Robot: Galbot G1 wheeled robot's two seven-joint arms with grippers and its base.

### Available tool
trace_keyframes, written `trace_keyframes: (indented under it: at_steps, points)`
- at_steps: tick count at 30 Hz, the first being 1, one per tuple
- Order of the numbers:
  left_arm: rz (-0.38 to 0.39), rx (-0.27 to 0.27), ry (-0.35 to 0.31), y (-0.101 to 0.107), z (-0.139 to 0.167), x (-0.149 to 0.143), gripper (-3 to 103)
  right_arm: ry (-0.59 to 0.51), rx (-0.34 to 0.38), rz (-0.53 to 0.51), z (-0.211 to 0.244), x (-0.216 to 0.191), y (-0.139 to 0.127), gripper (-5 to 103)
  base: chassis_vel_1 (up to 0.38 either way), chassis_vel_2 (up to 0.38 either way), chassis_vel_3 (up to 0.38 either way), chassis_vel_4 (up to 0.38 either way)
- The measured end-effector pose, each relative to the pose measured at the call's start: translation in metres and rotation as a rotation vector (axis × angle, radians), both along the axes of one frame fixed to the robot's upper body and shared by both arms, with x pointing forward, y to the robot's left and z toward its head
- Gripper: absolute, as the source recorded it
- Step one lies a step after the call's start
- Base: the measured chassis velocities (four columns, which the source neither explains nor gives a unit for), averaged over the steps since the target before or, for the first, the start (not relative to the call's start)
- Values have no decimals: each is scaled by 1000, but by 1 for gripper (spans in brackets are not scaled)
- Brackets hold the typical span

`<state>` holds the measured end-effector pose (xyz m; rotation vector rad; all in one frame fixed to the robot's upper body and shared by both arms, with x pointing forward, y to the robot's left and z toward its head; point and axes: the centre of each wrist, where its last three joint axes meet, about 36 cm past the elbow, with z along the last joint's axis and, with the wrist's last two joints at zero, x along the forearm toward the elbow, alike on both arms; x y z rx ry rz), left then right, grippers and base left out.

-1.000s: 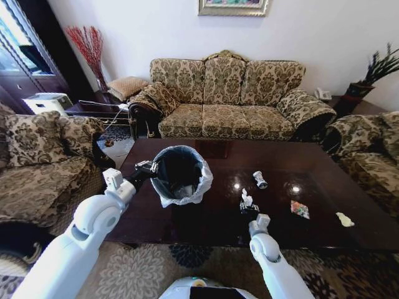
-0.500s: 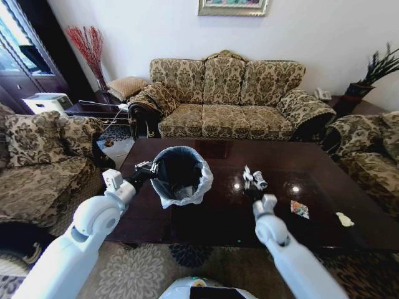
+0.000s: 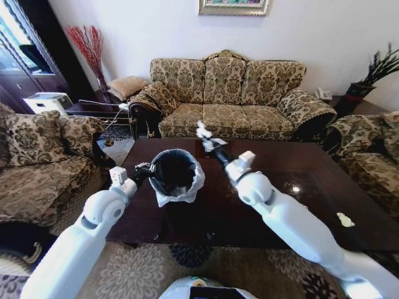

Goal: Move to the front of the table and place the trash on the table into the trash bin.

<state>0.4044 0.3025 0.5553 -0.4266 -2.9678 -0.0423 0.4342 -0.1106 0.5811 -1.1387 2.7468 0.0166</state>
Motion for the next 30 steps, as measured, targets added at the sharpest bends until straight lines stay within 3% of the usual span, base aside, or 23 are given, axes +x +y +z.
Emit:
trace_keyframes:
  at_steps: [6, 7, 9, 11, 14, 15, 16, 18, 22, 24, 25, 28, 30]
  points:
    - [-15, -4, -8, 1, 12, 0, 3, 82, -63, 77, -6, -21, 10, 0, 0, 0, 0, 0]
    - [-16, -4, -12, 1, 13, 0, 3, 68, -75, 83, -8, -22, 11, 5, 0, 0, 0, 0]
    - [-17, -4, -15, 0, 14, 0, 3, 54, -82, 84, -9, -22, 13, 5, 0, 0, 0, 0]
    - [-19, -3, -17, 0, 16, 0, 3, 47, -87, 85, -10, -25, 16, 16, 0, 0, 0, 0]
    - [-19, -2, -22, 0, 17, -1, 3, 42, -89, 86, -10, -27, 18, 16, 0, 0, 0, 0]
    - [-19, -2, -23, 1, 18, -3, 3, 39, -91, 86, -9, -28, 18, 33, 0, 0, 0, 0]
    - [-20, -1, -22, 0, 18, -4, 3, 37, -91, 82, -8, -29, 17, 38, 0, 0, 0, 0]
    - [-21, 0, -22, 0, 18, -6, 3, 37, -93, 79, -7, -30, 17, 38, 0, 0, 0, 0]
    - [-27, 1, -29, -1, 21, -9, 3, 35, -97, 64, -4, -33, 11, 54, 0, 0, 0, 0]
    - [-29, 1, -31, -2, 22, -10, 3, 38, -99, 59, -4, -34, 9, 54, 0, 0, 0, 0]
    - [-32, 1, -33, -3, 23, -11, 3, 41, -101, 54, -4, -34, 6, 66, 0, 0, 0, 0]
    - [-42, -1, -34, -6, 25, -14, 3, 46, -109, 44, -6, -33, 2, 83, 0, 0, 0, 0]
    - [-46, -2, -34, -7, 25, -16, 3, 46, -110, 43, -5, -33, 1, 83, 0, 0, 0, 0]
